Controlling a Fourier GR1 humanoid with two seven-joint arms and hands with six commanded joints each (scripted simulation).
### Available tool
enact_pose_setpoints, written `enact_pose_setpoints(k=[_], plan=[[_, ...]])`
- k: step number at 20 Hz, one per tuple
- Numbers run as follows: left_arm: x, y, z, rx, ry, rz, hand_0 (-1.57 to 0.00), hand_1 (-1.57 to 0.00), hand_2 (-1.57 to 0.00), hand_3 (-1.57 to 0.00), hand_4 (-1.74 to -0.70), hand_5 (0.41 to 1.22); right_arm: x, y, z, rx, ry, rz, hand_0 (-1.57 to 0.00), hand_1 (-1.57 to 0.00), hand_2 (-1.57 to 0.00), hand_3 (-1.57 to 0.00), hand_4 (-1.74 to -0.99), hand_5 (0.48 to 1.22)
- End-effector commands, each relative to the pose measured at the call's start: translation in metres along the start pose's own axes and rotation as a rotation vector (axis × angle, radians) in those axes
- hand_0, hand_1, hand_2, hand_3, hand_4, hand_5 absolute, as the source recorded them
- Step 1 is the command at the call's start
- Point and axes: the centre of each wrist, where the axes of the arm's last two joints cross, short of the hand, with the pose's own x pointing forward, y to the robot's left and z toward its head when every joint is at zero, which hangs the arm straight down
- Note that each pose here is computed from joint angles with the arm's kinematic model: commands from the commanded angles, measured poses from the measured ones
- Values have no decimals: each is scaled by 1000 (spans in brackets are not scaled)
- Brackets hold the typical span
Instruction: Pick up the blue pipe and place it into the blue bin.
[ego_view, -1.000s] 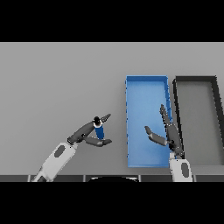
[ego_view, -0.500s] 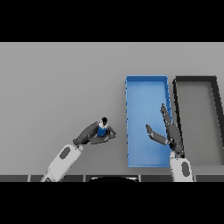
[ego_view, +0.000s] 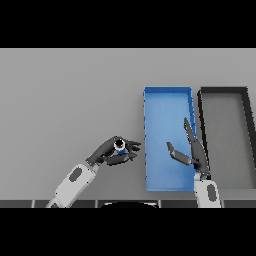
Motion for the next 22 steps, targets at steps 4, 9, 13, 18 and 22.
enact_pose_setpoints(k=[4,9,13,18,22], plan=[[22,-3,-16,-48,-7,-15,-1555,-1557,-1558,-1446,-1723,1215,-1,1,3,6,-21,-2,1,1,1,1,-1216,637],[31,-7,-21,-88,17,-18,-1566,-1566,-1567,-1441,-1727,1219,-2,-2,2,4,-5,-3,1,1,1,1,-1186,629],[32,-6,-19,-97,35,-16,-1569,-1569,-1569,-1443,-1730,1219,-10,3,3,27,37,-62,1,1,1,1,-1178,629],[31,-4,-15,-95,25,-33,-1570,-1570,-1570,-1439,-1731,1220,-12,3,5,36,32,-115,1,1,1,1,-1197,618],[30,-7,-14,-95,33,-26,-1571,-1571,-1571,-1440,-1731,1221,11,-13,-4,146,-70,-240,1,1,1,1,-1199,593]])
